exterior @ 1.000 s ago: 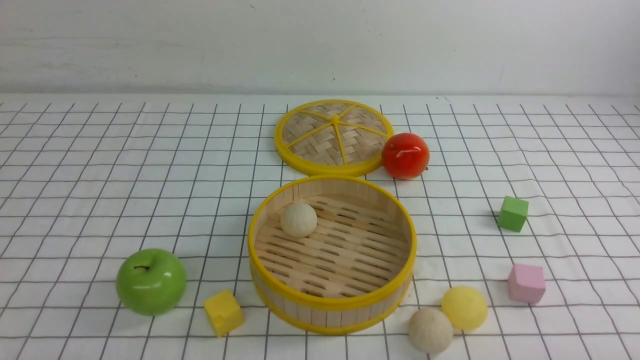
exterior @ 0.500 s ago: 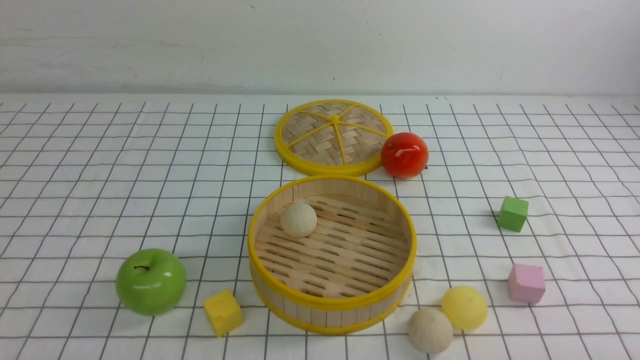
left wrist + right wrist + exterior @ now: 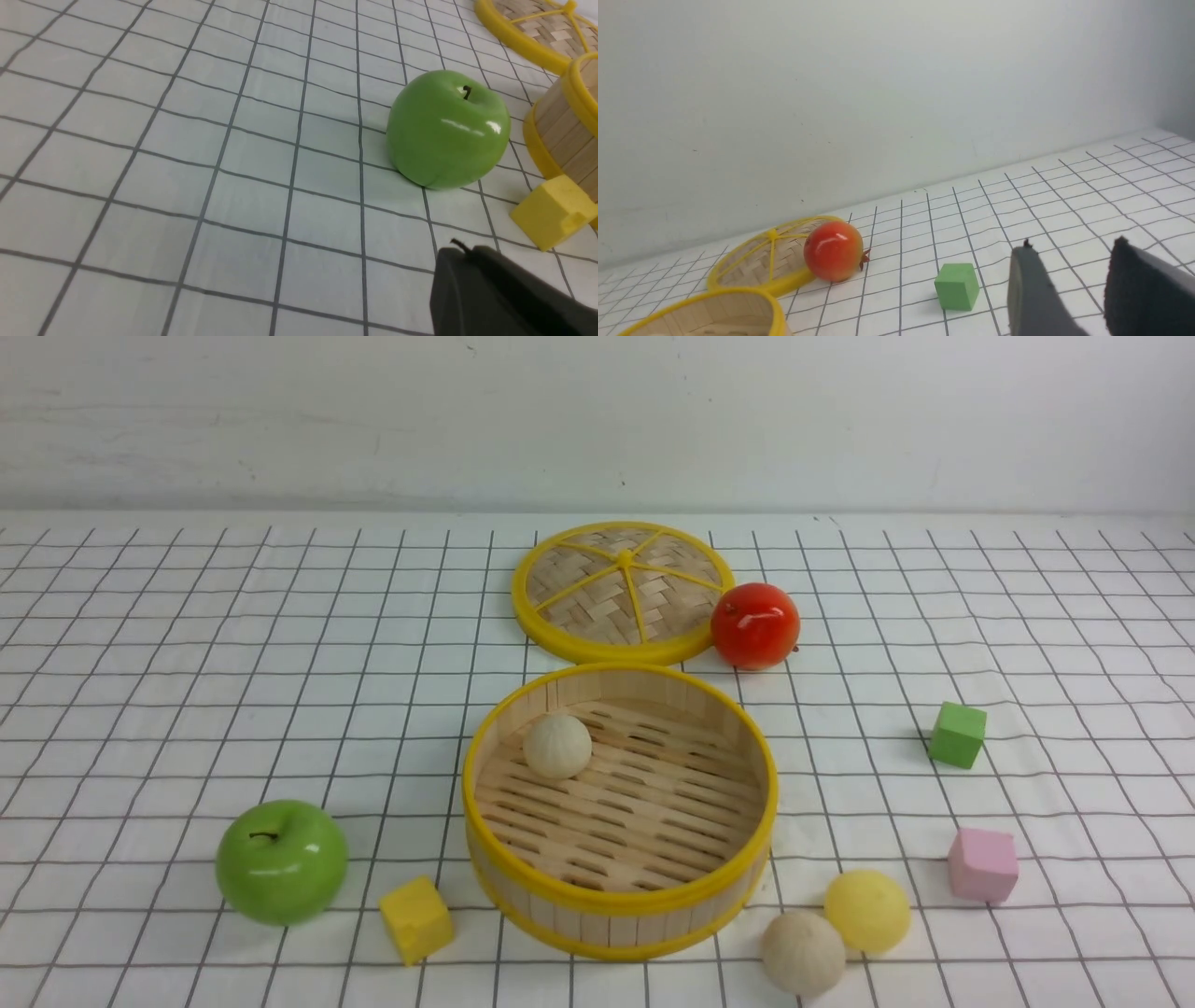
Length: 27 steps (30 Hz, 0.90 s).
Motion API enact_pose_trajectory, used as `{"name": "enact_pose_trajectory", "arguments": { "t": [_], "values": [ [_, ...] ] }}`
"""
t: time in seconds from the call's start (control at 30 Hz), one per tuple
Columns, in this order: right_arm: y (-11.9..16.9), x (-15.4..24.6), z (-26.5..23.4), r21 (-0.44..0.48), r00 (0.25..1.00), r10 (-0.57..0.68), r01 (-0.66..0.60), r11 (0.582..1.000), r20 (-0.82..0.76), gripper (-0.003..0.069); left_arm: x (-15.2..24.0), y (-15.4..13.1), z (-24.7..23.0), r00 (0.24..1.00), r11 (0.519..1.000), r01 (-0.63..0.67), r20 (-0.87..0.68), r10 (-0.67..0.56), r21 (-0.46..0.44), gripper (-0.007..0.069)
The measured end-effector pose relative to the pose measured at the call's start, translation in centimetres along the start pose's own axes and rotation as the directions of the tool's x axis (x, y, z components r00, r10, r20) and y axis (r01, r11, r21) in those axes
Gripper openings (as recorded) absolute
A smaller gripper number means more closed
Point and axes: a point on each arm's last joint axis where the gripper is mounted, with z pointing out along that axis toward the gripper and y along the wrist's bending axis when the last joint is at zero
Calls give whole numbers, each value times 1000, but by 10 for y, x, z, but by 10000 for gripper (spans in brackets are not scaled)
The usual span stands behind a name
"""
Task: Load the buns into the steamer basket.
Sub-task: Use the right arm to grab a steamed stuffed bun
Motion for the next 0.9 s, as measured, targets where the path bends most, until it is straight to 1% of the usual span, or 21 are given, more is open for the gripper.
{"name": "enact_pose_trajectory", "arguments": {
  "t": [0.07,0.1,0.2,0.27,0.3,0.33,0.37,0.4,0.47,0.5,0.53,0.6,0.63,0.73,0.77,0.8,0.83,0.9],
  "values": [
    [0,0,0,-1,1000,11,-11,1000,-4,239,0,0,0,1000,1000,0,0,0,0,2],
    [3,-7,-1,-7,999,35,-35,999,-14,239,0,0,0,1000,1000,0,0,0,0,3],
    [9,-24,0,-19,998,49,-50,999,-27,239,0,0,0,1000,1000,0,0,0,0,5],
    [22,-59,6,-31,997,52,-54,998,-57,239,0,0,0,1000,1000,0,0,0,0,8],
    [23,-62,6,-32,997,52,-54,998,-60,239,0,0,0,1000,1000,0,0,0,0,8],
    [30,-83,14,-34,994,50,-54,998,-95,239,0,0,0,1000,1000,0,0,0,0,8],
    [33,-90,15,-38,995,50,-53,998,-89,239,0,0,0,1000,1000,0,0,0,0,9],
    [39,-106,29,-29,985,47,-53,998,-168,239,0,0,0,1000,1000,0,0,0,0,11],
    [43,-115,41,-22,973,45,-51,998,-227,239,0,0,0,1000,1000,0,0,0,0,12],
    [46,-122,60,-10,950,26,-31,999,-312,239,0,0,0,1000,1000,0,0,0,0,15],
    [47,-124,69,-7,936,15,-18,1000,-351,239,0,0,0,1000,1000,0,0,0,0,15],
    [47,-120,83,-1,914,-3,3,1000,-405,239,0,0,0,1000,1000,-1,0,1,-1,15],
    [44,-111,103,6,881,-23,29,1000,-472,239,0,0,0,1000,1000,-1,0,1,-1,17],
    [43,-91,126,16,823,13,-4,1000,-568,239,0,0,0,1000,1000,-1,0,1,-1,17],
    [45,-81,132,7,791,17,-16,1000,-612,239,0,0,0,1000,1000,-1,0,1,-1,17],
    [48,-72,137,-12,754,6,-19,1000,-657,239,0,0,0,1000,1000,-1,0,1,-1,17],
    [48,-68,139,-19,738,0,-17,1000,-675,239,0,0,0,1000,1000,-1,0,1,-1,17],
    [61,-43,149,-115,619,-84,-10,993,-781,239,0,0,0,1000,1000,-1,0,1,-1,17]
  ]
}}
